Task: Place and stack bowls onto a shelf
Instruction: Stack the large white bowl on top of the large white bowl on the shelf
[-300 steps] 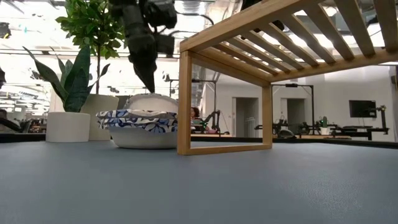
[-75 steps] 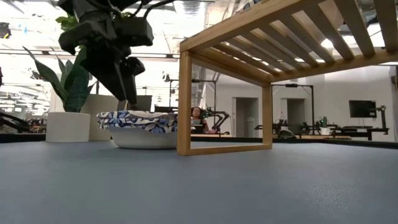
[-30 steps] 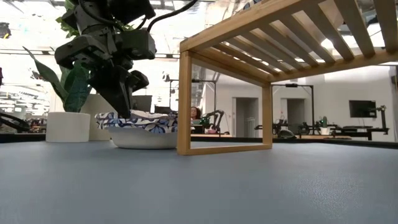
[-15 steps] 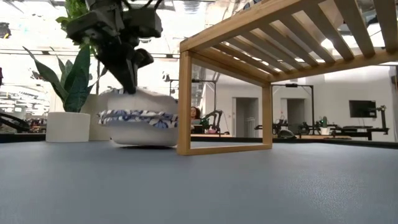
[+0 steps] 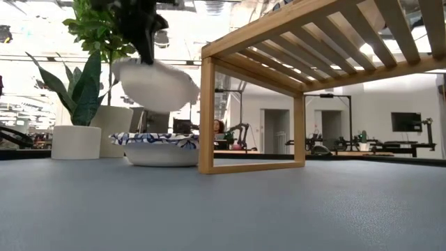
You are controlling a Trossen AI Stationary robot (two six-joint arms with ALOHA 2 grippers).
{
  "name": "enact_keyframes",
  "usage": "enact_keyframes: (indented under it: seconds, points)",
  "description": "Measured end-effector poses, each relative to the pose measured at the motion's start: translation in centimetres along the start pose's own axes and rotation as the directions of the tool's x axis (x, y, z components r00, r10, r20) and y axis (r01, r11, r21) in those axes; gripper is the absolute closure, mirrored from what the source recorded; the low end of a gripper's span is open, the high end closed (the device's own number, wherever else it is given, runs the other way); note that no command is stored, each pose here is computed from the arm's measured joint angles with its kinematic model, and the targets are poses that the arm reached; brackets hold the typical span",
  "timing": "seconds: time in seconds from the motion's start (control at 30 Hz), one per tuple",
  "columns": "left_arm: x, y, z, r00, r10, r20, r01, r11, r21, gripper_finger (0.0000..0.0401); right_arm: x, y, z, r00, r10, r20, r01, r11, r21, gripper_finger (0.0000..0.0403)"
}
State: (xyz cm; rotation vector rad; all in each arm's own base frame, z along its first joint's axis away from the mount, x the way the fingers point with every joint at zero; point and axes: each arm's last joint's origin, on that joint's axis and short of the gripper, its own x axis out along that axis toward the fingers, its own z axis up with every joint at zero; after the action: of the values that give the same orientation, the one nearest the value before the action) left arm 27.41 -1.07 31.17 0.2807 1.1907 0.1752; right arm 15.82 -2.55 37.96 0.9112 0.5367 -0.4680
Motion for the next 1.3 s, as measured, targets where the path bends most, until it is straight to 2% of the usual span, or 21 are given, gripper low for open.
enact_keyframes:
  seconds: [0.17,0.27,0.5,0.6,0.7,0.9,1.03,1.13,1.3]
  points:
    - [-3.4,1.5,1.2,0.99,0.127,0.066,-0.13,0.99,0.049,0.0401,0.0,-0.7,1.2,0.998,-0.028,0.065,0.025,0.999,0.044,0.0163]
    - [-5.7,2.5,2.1,0.967,0.215,0.14,-0.226,0.972,0.066,0.0401,-0.1,-0.9,2.3,0.991,-0.007,0.137,0.002,0.999,0.038,0.0163]
    - [-10.3,4.2,3.9,0.901,0.269,0.34,-0.334,0.931,0.15,0.0401,0.5,-0.6,5.6,0.954,0.203,0.22,-0.212,0.977,0.021,0.0163]
    - [-11.2,4.4,4.4,0.884,0.231,0.407,-0.346,0.907,0.238,0.0401,1.6,-0.4,7.0,0.934,0.293,0.205,-0.299,0.954,0.001,0.0163]
    - [-11.4,4.3,4.5,0.886,0.175,0.43,-0.35,0.86,0.371,0.0401,3.4,-0.3,8.0,0.924,0.346,0.163,-0.351,0.936,0.003,0.0163]
    - [-11.3,4.1,4.4,0.896,0.119,0.429,-0.337,0.812,0.477,0.0401,5.9,0.3,9.5,0.874,0.473,0.108,-0.478,0.878,0.024,0.0163]
    - [-11.3,3.9,4.4,0.894,0.063,0.444,-0.34,0.743,0.577,0.0401,7.2,0.6,10.2,0.842,0.531,0.092,-0.536,0.843,0.045,0.0163]
    - [-11.2,3.9,4.5,0.892,0.054,0.449,-0.349,0.714,0.608,0.0401,8.2,0.6,10.4,0.833,0.549,0.07,-0.553,0.832,0.057,0.0163]
    - [-10.7,3.7,5.0,0.896,0.052,0.442,-0.347,0.703,0.621,0.0401,9.5,0.7,10.3,0.834,0.552,0.028,-0.552,0.83,0.078,0.0163]
